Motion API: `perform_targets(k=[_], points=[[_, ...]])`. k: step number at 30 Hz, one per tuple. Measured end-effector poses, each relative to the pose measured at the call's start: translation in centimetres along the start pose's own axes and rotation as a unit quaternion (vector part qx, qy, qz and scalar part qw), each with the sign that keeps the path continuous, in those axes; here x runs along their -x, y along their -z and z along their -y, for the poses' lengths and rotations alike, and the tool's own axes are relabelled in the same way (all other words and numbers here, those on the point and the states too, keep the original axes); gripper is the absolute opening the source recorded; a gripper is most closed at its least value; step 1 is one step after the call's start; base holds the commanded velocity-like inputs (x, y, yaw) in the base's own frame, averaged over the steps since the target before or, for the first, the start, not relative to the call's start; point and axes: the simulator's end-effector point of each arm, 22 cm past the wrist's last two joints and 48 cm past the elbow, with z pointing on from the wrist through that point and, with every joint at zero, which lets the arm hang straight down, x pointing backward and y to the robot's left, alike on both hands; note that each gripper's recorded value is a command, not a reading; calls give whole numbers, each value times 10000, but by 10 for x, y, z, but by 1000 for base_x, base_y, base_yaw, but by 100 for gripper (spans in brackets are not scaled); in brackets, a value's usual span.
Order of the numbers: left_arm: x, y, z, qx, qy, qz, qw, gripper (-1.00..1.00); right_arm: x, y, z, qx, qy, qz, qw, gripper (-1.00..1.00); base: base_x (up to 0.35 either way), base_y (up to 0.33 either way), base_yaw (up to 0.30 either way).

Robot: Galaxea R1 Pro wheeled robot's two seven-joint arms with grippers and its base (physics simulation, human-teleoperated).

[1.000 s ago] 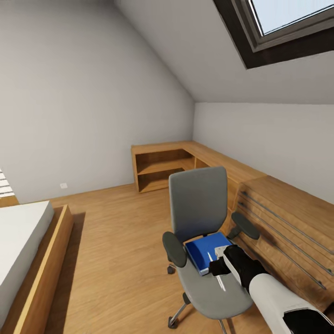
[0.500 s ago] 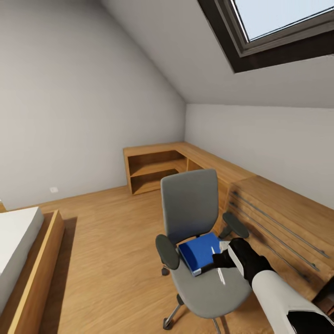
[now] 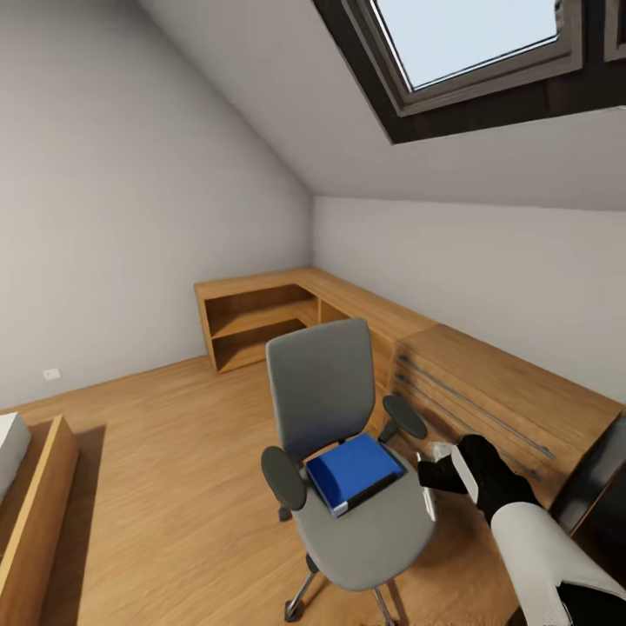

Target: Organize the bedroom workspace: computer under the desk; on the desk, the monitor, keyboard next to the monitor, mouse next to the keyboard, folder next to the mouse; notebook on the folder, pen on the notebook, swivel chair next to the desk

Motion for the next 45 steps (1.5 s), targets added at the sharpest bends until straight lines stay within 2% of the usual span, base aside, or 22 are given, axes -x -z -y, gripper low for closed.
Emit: perform_targets(k=[3,12,19,29,31,34,35,39,41,45], points=[[0,6,-1,-10,-67,65,10000,100,5,7,1,14,-52,55,10000,-100,0,0,-259],[6,17,-3,11,-75,84,9999,100,16,22,0,17,-67,142,9999,-100,0,0,-259],[12,24,-5,35,-49,87,9999,100,10,32,-2,28,-118,-43,9999,-100,0,0,-256],[15,35,-7,96,-65,41,9999,100,14,40,-5,46,-95,-7,9999,-100,0,0,-176],[13,38,-10,122,-69,0,9999,100,14,41,-7,55,-89,-4,9999,-100,0,0,-131],[-17,50,-26,272,-141,-327,9990,100,15,43,-8,68,-87,-2,9999,-100,0,0,-80],[-19,52,-28,285,-155,-338,9989,100,15,44,-9,69,-88,-3,9999,-100,0,0,-35],[-25,63,-45,413,-159,-269,9987,100,16,48,-9,70,-90,-8,9999,-100,0,0,-18],[-18,68,-50,443,-69,-38,9990,100,18,50,-9,63,-83,39,9999,-100,0,0,-5],[-6,74,-52,454,-7,254,9986,100,25,55,-7,36,-62,177,9998,-100,0,0,-2]])
